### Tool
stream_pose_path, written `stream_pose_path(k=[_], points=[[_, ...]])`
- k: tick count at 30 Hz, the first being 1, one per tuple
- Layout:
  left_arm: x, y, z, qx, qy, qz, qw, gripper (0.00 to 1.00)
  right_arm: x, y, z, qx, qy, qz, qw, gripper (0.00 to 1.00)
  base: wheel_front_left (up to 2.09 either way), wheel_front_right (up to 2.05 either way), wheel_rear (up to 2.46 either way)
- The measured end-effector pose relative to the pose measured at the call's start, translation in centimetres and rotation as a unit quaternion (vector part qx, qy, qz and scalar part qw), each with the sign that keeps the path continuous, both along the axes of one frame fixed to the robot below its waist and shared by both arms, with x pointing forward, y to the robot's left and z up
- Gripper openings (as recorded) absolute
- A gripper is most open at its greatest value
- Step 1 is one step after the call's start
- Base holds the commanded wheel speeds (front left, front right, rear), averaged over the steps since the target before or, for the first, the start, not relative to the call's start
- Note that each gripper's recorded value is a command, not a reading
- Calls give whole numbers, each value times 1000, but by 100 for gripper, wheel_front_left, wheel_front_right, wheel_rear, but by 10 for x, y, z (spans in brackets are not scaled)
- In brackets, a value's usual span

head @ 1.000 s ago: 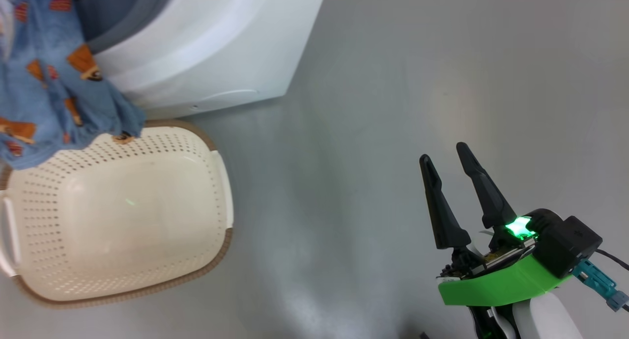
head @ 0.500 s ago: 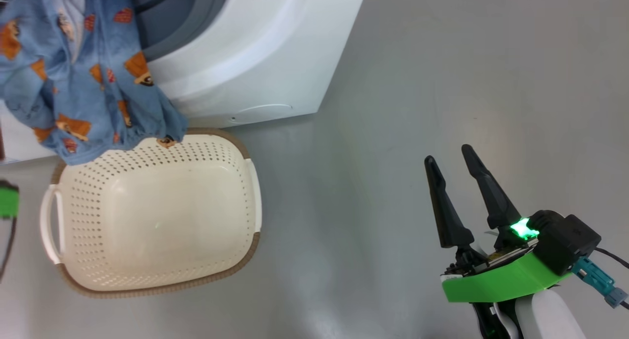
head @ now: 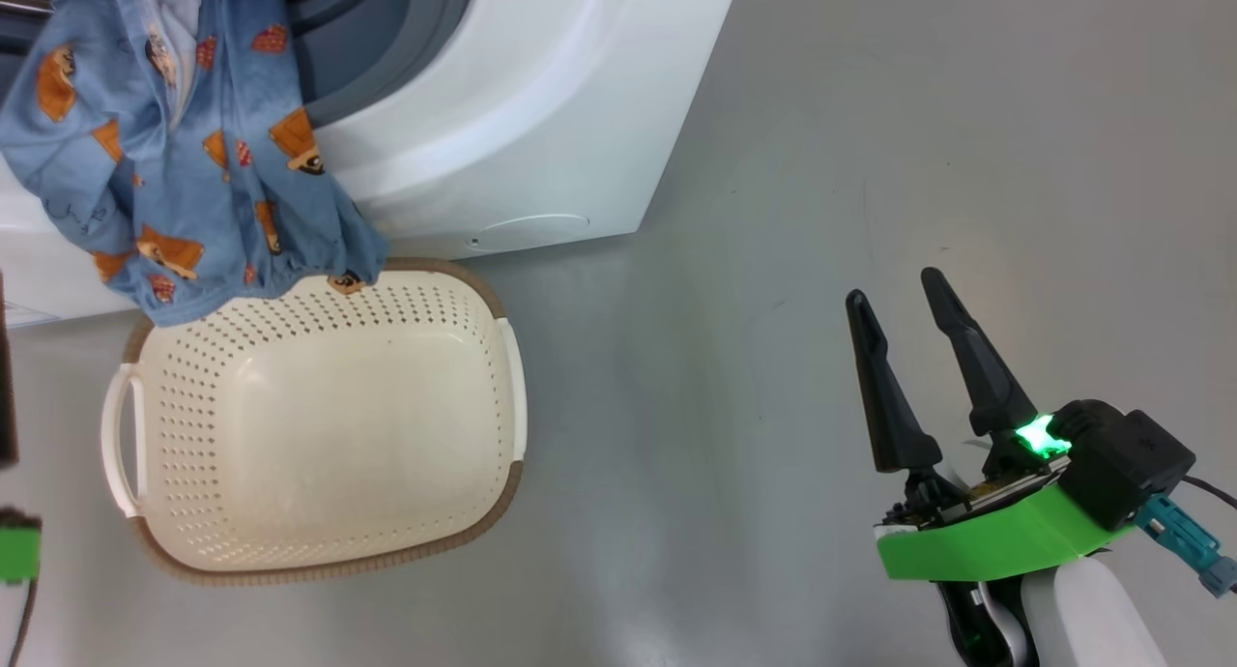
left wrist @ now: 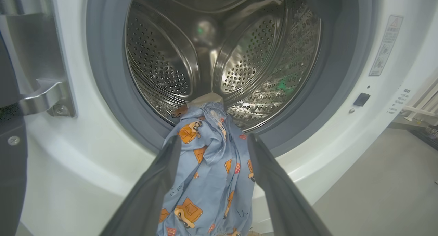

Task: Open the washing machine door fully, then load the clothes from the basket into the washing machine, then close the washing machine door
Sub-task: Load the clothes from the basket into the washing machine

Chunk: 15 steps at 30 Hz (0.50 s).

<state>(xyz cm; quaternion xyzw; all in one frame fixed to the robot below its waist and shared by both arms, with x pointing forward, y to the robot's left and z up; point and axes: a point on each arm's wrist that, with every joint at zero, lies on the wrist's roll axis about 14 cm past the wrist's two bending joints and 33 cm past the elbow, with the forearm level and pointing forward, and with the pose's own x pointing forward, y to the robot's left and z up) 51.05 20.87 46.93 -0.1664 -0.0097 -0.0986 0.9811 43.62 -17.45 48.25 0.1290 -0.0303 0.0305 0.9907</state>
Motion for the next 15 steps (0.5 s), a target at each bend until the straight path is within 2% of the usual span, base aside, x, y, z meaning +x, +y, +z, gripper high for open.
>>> stream_pose_path(k=[15], points=[[-37,11,-3,-7,16,22,1000,100,-2,-6,9,-6,-12,-9,1000,100,0,0,0]])
